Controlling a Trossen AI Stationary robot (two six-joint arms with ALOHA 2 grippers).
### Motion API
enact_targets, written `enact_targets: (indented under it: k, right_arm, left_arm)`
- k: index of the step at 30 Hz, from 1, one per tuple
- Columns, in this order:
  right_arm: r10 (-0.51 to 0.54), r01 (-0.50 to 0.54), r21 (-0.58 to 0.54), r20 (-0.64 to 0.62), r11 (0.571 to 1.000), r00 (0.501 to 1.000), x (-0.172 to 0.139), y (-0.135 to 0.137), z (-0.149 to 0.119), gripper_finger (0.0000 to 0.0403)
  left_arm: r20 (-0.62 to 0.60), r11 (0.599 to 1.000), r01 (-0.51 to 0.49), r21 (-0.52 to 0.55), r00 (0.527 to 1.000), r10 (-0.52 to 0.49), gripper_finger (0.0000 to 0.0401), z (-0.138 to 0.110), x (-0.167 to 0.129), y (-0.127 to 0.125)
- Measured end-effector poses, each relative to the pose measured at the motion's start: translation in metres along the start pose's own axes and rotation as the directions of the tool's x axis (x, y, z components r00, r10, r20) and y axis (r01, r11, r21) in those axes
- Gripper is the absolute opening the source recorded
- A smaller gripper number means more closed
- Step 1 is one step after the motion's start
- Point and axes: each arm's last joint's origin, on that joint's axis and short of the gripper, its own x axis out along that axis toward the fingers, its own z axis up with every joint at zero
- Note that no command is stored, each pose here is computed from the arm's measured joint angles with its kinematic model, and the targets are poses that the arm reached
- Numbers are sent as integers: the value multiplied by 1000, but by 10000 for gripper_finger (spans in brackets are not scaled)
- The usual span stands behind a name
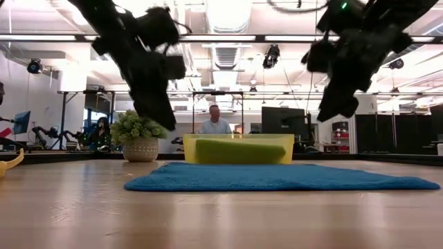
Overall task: Fold microfiber towels
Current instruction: Fold the blue towel
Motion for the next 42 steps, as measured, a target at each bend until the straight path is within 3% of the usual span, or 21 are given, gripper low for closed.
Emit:
enact_targets:
  k: [3, 7, 13, 18, 27, 32, 38, 42]
  right_arm:
    - [66, -68, -104, -23, 992, 998, -1, 23, -11, 144]
    - [46, -52, -242, -31, 969, 998, 2, 54, -30, 136]
    - [-7, 5, -419, -4, 908, 1000, 11, 87, -57, 135]
    - [13, -32, -491, -43, 870, 999, 25, 99, -71, 142]
    - [-56, -12, -510, -118, 860, 991, 53, 100, -82, 150]
    - [-73, -7, -513, -135, 859, 988, 60, 101, -83, 150]
    - [-51, -20, -506, -125, 862, 991, 62, 103, -83, 149]
    - [-42, -24, -508, -118, 861, 992, 61, 103, -81, 145]
  left_arm:
    - [16, 995, 67, 80, 998, -69, 146, -3, -7, -25]
    - [32, 965, 146, 220, 987, -156, 146, -14, -5, -72]
    - [78, 911, 72, 405, 991, -113, 146, -46, 15, -142]
    - [51, 877, 43, 479, 996, -77, 146, -62, 37, -176]
    - [-51, 879, 76, 471, 997, -58, 146, -65, 78, -189]
    - [-57, 882, 68, 466, 997, -47, 146, -65, 83, -187]
    - [-113, 892, -9, 452, 991, 68, 146, -72, 83, -176]
    - [-138, 899, -7, 439, 988, 75, 146, -74, 87, -174]
